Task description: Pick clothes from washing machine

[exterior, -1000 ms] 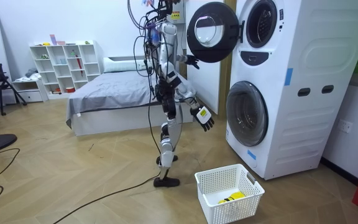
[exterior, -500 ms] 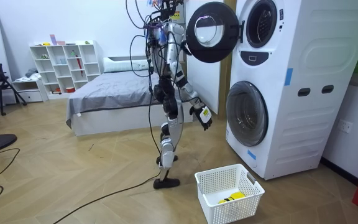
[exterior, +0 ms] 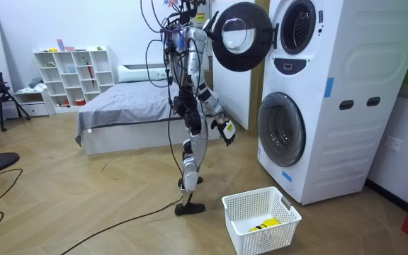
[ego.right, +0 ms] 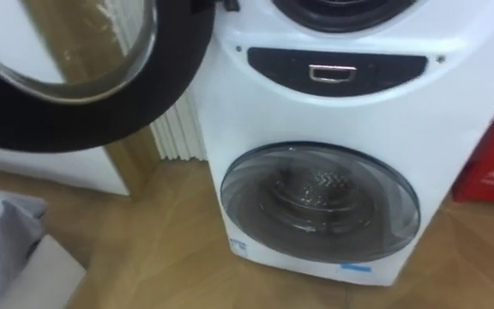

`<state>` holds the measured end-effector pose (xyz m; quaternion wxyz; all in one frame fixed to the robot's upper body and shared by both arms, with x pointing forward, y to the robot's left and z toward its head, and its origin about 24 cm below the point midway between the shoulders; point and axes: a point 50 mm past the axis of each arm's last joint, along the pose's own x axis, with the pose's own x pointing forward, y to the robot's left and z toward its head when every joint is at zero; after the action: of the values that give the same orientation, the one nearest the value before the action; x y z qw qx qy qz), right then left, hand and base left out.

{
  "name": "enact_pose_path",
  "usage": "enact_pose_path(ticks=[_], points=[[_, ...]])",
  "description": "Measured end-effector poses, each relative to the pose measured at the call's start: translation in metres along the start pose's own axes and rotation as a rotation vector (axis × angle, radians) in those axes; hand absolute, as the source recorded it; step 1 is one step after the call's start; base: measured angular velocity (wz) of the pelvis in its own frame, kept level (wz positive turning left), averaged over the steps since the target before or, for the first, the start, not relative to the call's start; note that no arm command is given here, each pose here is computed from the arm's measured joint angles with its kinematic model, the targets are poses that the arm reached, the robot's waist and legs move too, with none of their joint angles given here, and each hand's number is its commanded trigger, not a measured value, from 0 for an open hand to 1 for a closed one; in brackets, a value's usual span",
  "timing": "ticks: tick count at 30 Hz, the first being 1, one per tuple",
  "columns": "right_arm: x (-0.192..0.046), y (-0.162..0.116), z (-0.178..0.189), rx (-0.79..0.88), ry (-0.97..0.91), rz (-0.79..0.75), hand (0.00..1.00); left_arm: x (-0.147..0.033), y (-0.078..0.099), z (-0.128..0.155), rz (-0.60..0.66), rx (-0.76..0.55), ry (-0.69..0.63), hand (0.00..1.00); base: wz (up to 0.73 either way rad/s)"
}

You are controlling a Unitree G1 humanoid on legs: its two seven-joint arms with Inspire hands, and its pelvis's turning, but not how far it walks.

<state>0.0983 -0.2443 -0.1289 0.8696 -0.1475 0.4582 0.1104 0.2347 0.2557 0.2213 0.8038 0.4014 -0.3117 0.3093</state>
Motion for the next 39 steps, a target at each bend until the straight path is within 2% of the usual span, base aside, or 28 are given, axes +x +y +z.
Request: enact_pose_path(ticks=[5,11,18,25,30,33,39], points=[[0.002,0.000,0.004,-0.032,-0.006,0.005,0.00,-0.007,-0.013,0.014,-0.046,0.015,-0.067,0.00,-0.01],[0.001,-0.002,0.003,-0.033,-0.004,-0.003,0.00,-0.014,-0.023,0.031,-0.106,-0.070,-0.135,0.00,-0.02],[0.000,-0.004,0.004,-0.038,-0.007,-0.006,0.00,-0.019,-0.027,0.052,-0.193,-0.154,-0.255,0.00,0.00],[0.001,-0.003,0.005,-0.042,-0.012,-0.003,0.00,-0.027,-0.026,0.073,-0.231,-0.311,-0.382,0.00,-0.06],[0.005,0.003,0.014,-0.062,-0.038,0.022,0.00,-0.039,-0.043,0.085,-0.380,-0.480,-0.392,0.00,-0.16],[0.007,0.006,0.019,-0.058,-0.055,0.026,0.00,-0.044,-0.044,0.094,-0.402,-0.542,-0.450,0.00,-0.02],[0.011,0.009,0.024,-0.058,-0.061,0.039,0.00,-0.054,-0.054,0.105,-0.460,-0.628,-0.476,0.00,-0.01]])
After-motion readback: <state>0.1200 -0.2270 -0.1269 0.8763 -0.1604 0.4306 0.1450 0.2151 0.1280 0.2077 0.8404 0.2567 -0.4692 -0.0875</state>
